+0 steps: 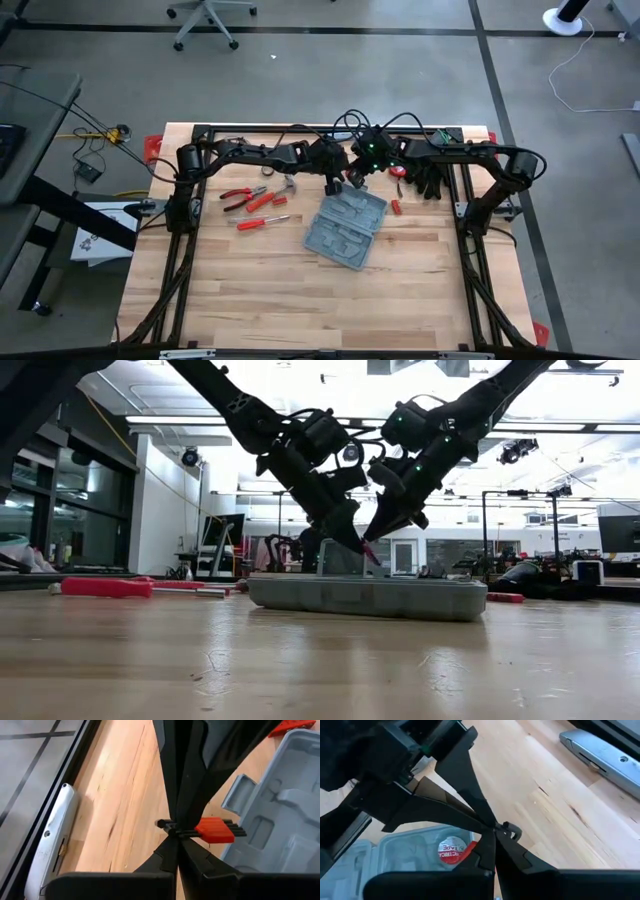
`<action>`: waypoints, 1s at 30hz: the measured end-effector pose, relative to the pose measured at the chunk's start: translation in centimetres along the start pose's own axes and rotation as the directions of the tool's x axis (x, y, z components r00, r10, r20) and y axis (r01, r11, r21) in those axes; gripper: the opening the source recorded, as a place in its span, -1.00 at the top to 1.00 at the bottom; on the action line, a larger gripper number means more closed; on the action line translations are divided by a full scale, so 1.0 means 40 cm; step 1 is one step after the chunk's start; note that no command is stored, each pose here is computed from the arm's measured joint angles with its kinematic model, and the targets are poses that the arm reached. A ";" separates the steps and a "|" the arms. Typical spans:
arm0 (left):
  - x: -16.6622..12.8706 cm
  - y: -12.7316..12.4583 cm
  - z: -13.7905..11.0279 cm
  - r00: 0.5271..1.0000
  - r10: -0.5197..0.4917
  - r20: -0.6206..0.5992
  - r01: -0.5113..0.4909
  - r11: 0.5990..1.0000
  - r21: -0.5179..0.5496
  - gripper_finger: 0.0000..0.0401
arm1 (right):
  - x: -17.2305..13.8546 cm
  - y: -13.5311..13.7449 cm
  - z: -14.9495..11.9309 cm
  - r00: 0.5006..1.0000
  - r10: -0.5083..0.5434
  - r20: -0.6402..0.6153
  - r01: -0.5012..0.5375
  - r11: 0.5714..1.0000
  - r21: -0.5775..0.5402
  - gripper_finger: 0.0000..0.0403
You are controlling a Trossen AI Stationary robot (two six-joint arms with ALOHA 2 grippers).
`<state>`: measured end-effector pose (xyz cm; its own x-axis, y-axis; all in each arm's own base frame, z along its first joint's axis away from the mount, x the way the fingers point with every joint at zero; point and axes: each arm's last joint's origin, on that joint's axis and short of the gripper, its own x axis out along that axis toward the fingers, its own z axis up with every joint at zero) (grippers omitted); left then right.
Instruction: Prefit tool cases
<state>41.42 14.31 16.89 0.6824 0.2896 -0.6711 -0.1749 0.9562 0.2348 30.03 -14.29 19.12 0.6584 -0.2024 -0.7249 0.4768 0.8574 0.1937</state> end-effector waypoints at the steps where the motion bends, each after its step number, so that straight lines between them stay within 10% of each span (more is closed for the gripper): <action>1: 0.000 0.000 0.000 1.000 0.000 -0.001 0.000 1.000 0.000 1.00 | 0.000 -0.001 0.000 1.000 -0.002 0.001 0.002 1.000 -0.005 1.00; 19: -0.003 -0.002 -0.005 1.000 -0.006 -0.027 0.006 1.000 -0.004 1.00 | -0.001 -0.009 -0.007 0.999 -0.047 -0.023 0.047 0.999 0.008 1.00; 24: -0.037 -0.075 -0.063 0.955 -0.024 -0.296 0.052 0.995 0.085 1.00 | -0.004 0.110 -0.152 0.983 -0.010 -0.183 0.005 1.000 -0.027 1.00; 30: -0.084 -0.167 -0.126 0.956 0.012 -0.293 0.030 0.990 0.139 1.00 | -0.024 0.210 -0.325 0.995 -0.053 -0.085 0.057 0.997 0.042 1.00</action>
<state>36.72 7.15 14.03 0.4421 0.3012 -0.8449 -0.0543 0.9492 0.3100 25.82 -0.76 12.86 0.5805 -0.2072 -0.7875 0.5377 0.8238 0.1796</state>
